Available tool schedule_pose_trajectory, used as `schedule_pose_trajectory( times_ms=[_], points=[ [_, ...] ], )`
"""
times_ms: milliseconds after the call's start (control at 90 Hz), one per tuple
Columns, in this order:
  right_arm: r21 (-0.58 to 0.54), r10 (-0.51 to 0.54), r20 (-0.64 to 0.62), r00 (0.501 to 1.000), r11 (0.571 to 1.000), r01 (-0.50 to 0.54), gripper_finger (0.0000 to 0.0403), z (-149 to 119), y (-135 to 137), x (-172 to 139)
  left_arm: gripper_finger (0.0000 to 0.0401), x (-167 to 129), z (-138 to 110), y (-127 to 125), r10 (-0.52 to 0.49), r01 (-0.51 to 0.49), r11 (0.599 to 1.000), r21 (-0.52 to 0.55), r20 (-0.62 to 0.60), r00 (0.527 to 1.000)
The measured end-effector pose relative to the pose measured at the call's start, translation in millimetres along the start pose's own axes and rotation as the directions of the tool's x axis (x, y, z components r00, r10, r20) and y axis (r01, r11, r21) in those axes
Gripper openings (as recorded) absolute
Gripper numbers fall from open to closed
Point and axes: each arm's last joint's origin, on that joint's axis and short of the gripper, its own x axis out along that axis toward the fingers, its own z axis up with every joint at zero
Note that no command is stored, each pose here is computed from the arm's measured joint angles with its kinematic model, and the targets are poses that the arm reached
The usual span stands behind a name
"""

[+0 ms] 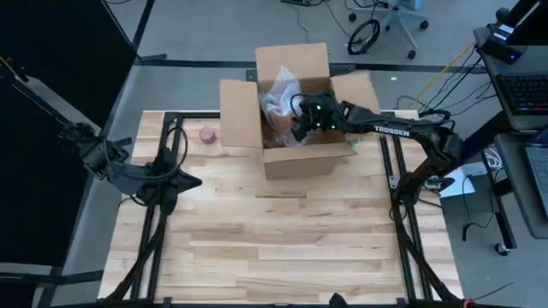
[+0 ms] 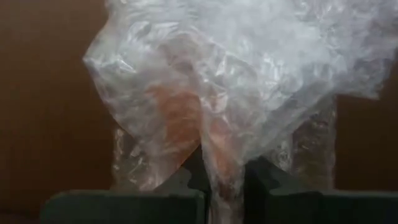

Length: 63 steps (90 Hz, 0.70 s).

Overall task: Wrap mug
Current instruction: Put the orange cup into the box

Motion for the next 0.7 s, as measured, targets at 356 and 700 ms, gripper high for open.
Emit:
schedule_pose_trajectory(
  times_ms=[356, 700],
  points=[
    [-0.042, 0.027, -0.031, 0.999, 0.999, -0.028, 0.0026, -23.9, -1.2, 10.8, 0.0, 1.2, -0.3, -0.8, 0.003, -0.003, 1.0, 0.002, -0.003, 1.0],
    [-0.05, 0.036, -0.053, 0.998, 0.998, -0.038, 0.0171, -24.1, -0.2, 11.5, 0.0, 1.4, -0.4, -1.0, 0.002, -0.002, 1.0, 0.001, -0.005, 1.0]
  ],
)
